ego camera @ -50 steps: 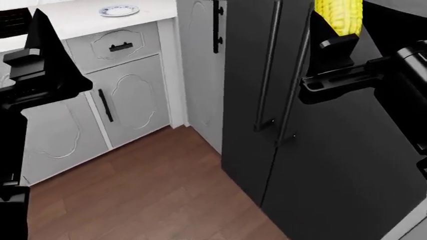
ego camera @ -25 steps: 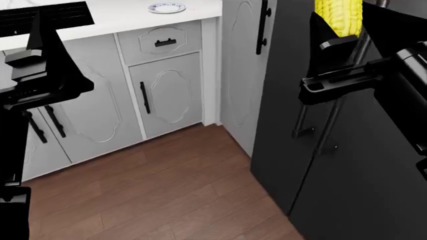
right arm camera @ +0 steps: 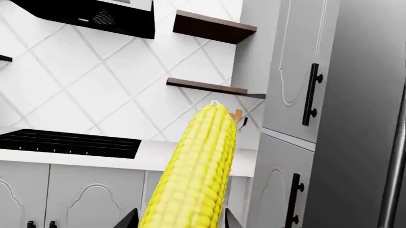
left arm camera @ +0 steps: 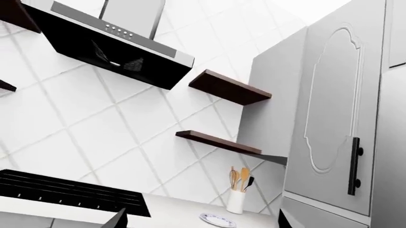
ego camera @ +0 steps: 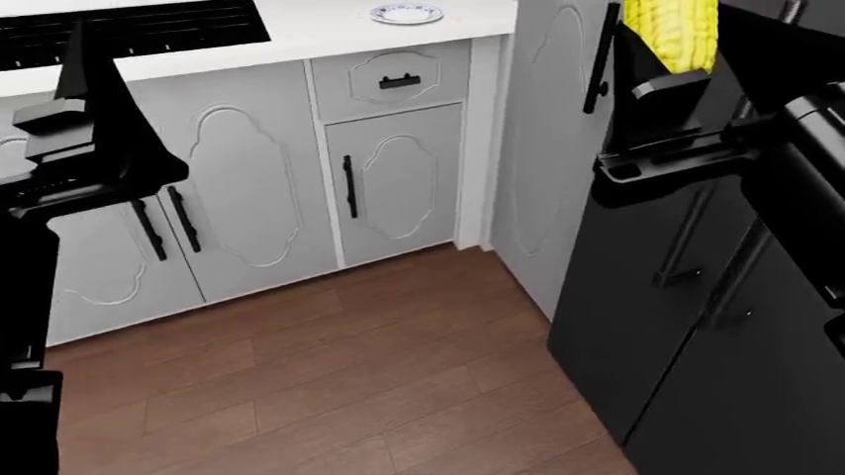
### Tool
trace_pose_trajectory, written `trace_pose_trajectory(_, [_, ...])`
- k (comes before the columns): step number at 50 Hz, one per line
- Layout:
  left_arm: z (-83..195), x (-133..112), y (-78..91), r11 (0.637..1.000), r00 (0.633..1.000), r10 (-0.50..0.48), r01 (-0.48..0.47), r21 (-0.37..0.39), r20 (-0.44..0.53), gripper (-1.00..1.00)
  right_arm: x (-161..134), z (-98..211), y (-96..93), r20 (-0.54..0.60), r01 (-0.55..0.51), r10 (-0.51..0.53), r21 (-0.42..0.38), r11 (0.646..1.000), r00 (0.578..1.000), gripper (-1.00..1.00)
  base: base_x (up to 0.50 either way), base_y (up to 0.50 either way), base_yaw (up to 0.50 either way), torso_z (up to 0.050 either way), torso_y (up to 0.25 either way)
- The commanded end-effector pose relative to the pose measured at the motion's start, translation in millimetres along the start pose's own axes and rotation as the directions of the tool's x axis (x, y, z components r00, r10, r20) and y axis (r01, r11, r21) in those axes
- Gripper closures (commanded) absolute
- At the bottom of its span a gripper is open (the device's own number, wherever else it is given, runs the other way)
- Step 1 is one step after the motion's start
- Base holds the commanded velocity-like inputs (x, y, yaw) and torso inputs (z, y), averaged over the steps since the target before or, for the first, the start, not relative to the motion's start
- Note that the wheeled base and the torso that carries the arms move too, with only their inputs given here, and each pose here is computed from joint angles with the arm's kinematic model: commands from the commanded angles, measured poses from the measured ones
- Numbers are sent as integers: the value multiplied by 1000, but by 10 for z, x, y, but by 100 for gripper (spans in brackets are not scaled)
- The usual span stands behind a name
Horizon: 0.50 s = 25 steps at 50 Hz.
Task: Pick the corn from the top rack in the oven and place it on the plate on the counter.
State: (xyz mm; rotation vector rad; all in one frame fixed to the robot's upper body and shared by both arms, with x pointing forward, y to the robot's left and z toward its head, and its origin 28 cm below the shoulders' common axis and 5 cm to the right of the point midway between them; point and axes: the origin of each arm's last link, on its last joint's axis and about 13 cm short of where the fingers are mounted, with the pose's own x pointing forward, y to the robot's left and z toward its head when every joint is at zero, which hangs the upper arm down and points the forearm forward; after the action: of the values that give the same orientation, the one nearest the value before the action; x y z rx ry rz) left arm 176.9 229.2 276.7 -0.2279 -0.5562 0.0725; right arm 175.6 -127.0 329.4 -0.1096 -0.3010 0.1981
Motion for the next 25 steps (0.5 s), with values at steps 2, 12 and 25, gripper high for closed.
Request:
trace_pose_trajectory(2, [-5, -3, -3, 1000, 1000, 0, 0, -1, -1, -100, -5, -6, -6, 11, -2, 2, -29, 1000, 1000, 100, -312, 124, 0, 0, 0])
trace_pose_trajectory(12, [-6, -2, -4, 1000, 1000, -1, 1, 1, 0, -100, -1, -3, -16, 17, 8, -7, -37, 999, 1000, 100, 86, 208, 0, 0, 0])
trace_pose_trajectory(25, [8, -5, -10, 1000, 1000, -5, 5, 1, 2, -100, -1, 1, -11, 22, 2, -1, -48, 999, 1000, 100, 302, 415, 0, 0, 2])
